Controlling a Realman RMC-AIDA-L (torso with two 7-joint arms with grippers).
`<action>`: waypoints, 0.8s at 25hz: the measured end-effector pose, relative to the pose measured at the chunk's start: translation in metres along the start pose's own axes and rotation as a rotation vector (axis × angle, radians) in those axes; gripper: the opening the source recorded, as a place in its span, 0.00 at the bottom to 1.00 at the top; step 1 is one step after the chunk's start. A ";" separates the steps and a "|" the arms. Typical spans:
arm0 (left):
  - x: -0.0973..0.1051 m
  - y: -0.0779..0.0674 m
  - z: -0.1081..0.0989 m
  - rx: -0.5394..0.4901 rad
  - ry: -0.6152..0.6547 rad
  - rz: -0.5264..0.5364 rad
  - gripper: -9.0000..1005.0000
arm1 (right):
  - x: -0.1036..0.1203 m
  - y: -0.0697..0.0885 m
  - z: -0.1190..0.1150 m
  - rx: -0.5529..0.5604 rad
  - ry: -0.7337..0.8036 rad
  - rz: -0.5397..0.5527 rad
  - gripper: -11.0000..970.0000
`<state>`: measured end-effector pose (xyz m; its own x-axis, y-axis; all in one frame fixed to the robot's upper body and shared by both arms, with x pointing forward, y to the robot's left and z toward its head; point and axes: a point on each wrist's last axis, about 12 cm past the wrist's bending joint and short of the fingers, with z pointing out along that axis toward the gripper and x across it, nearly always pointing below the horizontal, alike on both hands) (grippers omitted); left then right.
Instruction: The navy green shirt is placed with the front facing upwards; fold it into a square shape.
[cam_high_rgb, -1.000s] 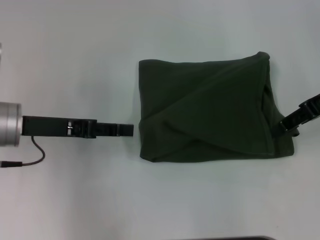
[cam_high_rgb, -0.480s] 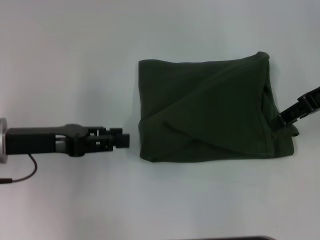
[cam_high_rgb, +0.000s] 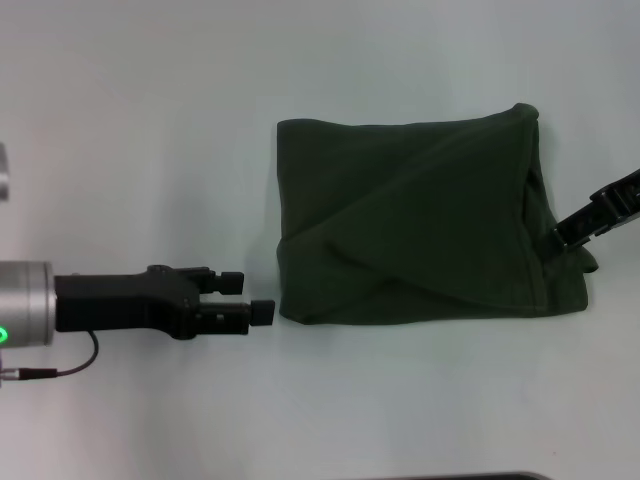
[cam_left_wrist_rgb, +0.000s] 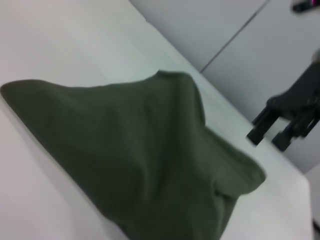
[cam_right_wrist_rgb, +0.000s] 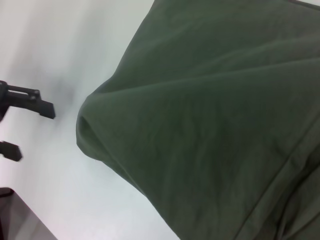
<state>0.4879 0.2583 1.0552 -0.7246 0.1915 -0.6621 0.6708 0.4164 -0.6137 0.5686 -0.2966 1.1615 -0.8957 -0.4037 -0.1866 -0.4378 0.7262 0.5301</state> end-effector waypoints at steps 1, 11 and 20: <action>0.002 0.001 0.002 -0.007 0.003 0.019 0.78 | 0.000 0.000 0.000 -0.001 -0.001 0.002 0.64; 0.010 0.005 0.011 -0.020 -0.068 0.107 0.78 | 0.000 -0.003 0.002 -0.004 -0.005 0.011 0.64; 0.009 0.012 0.028 -0.059 -0.041 0.088 0.74 | -0.001 -0.003 0.003 0.000 -0.009 0.011 0.64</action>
<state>0.4941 0.2402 1.0303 -0.6551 0.1938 -0.7303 0.7205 0.4509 -0.5268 0.5706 -0.2967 1.1577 -0.9011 -0.3909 -0.1879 -0.4279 0.7304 0.5324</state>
